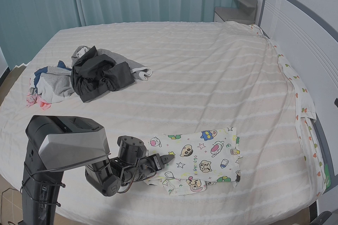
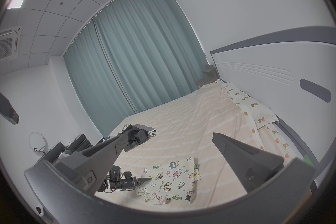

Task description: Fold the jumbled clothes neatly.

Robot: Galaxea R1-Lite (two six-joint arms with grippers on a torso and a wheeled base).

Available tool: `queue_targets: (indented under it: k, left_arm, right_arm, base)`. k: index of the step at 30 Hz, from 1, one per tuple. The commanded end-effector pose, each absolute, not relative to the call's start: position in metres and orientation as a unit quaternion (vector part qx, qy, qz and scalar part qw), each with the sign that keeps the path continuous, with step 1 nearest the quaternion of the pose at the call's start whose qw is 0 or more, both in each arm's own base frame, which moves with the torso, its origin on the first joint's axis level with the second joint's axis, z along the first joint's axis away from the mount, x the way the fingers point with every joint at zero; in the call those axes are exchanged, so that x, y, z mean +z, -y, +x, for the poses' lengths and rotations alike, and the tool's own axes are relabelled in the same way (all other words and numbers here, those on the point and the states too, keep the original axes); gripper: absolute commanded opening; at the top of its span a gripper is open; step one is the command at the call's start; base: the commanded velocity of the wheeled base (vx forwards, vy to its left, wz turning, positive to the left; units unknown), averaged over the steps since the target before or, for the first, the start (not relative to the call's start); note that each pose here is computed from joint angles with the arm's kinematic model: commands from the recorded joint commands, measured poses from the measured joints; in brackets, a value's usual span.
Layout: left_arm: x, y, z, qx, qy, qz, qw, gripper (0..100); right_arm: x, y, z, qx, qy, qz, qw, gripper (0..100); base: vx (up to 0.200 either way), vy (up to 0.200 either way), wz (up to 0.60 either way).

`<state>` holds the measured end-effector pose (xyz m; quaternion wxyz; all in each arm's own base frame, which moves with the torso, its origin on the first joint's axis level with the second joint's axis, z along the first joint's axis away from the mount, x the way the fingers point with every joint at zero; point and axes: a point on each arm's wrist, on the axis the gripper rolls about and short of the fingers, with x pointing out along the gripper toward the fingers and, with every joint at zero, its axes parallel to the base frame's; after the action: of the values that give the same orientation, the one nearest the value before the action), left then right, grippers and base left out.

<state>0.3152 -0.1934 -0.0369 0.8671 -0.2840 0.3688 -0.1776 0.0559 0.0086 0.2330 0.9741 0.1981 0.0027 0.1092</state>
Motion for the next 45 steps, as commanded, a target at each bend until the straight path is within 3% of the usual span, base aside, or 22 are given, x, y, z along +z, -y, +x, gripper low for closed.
queue_targets:
  k: [1, 14, 21, 27, 33, 38, 43, 45]
  left_arm:
    - [-0.039, 0.194, 0.315, -0.177, -0.370, -0.283, 0.867, 0]
    - [-0.035, 0.190, 0.310, -0.170, -0.358, -0.283, 0.873, 0]
    - [-0.020, 0.165, 0.301, -0.159, -0.321, -0.284, 0.889, 0]
    - [-0.007, 0.117, 0.280, -0.117, -0.291, -0.298, 0.902, 0]
    - [-0.007, 0.040, 0.268, -0.009, -0.256, -0.324, 0.911, 0]
    - [-0.008, -0.013, 0.270, 0.079, -0.225, -0.351, 0.906, 0]
    - [-0.009, -0.037, 0.267, 0.127, -0.207, -0.362, 0.900, 0]
    - [-0.009, -0.059, 0.265, 0.181, -0.185, -0.381, 0.888, 0]
  right_arm:
    - [0.233, -0.009, 0.056, 0.110, -0.003, 0.198, 0.974, 100]
    - [0.229, -0.010, 0.062, 0.110, -0.018, 0.204, 0.973, 100]
    - [0.228, -0.010, 0.063, 0.110, -0.020, 0.204, 0.973, 100]
    - [0.228, -0.010, 0.063, 0.110, -0.022, 0.204, 0.973, 100]
    - [0.228, -0.010, 0.063, 0.111, -0.022, 0.204, 0.972, 100]
    - [0.228, -0.010, 0.063, 0.111, -0.022, 0.204, 0.972, 100]
    - [0.228, -0.010, 0.063, 0.110, -0.022, 0.204, 0.972, 100]
    - [0.228, -0.010, 0.063, 0.110, -0.022, 0.204, 0.972, 100]
  base:
    - [0.000, 0.000, 0.00]
    - [0.000, 0.000, 0.00]
    - [0.000, 0.000, 0.00]
    - [0.000, 0.000, 0.00]
    - [0.000, 0.000, 0.00]
    - [0.000, 0.000, 0.00]
    - [0.000, 0.000, 0.00]
    - [0.000, 0.000, 0.00]
